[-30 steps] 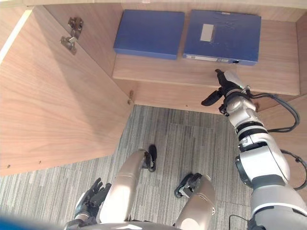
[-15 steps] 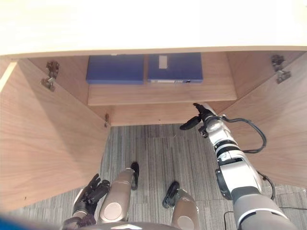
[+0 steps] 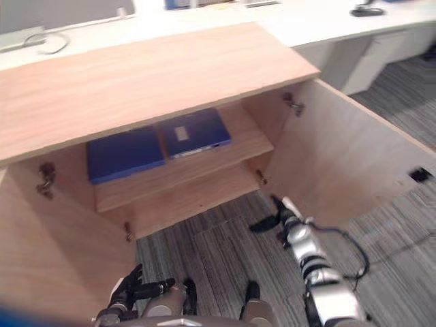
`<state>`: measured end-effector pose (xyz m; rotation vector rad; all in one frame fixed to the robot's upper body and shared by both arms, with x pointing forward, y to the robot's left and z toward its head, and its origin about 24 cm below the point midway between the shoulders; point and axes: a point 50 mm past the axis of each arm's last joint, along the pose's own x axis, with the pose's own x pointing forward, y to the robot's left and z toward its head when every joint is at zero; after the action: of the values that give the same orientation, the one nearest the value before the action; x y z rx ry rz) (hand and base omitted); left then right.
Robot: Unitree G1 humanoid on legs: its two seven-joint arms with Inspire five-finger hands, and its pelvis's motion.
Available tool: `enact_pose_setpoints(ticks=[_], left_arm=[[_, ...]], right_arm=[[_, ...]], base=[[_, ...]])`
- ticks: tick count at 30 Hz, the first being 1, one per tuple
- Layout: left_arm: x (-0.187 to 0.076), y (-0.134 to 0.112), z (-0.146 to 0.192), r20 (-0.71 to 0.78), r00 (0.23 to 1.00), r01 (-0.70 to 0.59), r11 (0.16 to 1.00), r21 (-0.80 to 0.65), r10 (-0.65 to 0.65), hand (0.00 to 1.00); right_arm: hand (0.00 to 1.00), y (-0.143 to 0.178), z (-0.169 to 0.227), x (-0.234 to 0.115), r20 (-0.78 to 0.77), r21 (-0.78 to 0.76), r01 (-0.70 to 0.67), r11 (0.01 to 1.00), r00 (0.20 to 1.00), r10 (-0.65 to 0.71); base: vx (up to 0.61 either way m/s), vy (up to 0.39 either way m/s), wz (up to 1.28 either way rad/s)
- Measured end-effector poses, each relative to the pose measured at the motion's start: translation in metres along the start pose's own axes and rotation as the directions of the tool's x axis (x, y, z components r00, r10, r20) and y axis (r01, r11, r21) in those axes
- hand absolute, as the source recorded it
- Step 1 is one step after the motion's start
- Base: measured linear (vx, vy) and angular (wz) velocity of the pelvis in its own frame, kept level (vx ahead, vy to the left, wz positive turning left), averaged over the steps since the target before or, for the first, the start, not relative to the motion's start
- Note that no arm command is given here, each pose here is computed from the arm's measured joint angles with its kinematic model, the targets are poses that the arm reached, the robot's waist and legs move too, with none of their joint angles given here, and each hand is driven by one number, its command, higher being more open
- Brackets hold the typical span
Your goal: Walk over to the cabinet, pick up the folder, carry it to the office cabinet, place the folder inside the office cabinet, then close the office cabinet door
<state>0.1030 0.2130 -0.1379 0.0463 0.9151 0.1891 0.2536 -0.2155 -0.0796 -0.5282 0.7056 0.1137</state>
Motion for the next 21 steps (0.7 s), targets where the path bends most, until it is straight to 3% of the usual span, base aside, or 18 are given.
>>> enact_pose_setpoints(ticks=[4, 7, 12, 21], left_arm=[[0.000, 0.001, -0.013, -0.062, 0.997, -0.036, 0.999, 0.023, 0.038, 1.00], [-0.001, 0.000, -0.025, -0.115, 0.991, -0.072, 0.997, 0.005, 0.072, 1.00], [-0.004, 0.003, -0.039, -0.183, 0.976, -0.118, 0.993, 0.007, 0.118, 1.00], [-0.001, 0.004, -0.036, -0.186, 0.974, -0.132, 0.991, 0.003, 0.131, 1.00]], right_arm=[[1.00, 0.055, -0.057, -0.023, -0.150, 0.235, -0.066, 0.970, 0.983, 0.104], [1.00, 0.071, -0.094, -0.044, -0.259, 0.391, 0.022, 0.920, 0.962, 0.087], [1.00, 0.046, -0.124, -0.061, -0.394, 0.530, 0.320, 0.785, 0.913, -0.106], [1.00, -0.005, -0.113, -0.059, -0.380, 0.539, 0.502, 0.676, 0.861, -0.337]], base=[[-0.09, 0.005, -0.86], [-0.02, -0.101, -0.86], [0.05, -0.164, -0.67], [0.12, -0.080, -0.41]])
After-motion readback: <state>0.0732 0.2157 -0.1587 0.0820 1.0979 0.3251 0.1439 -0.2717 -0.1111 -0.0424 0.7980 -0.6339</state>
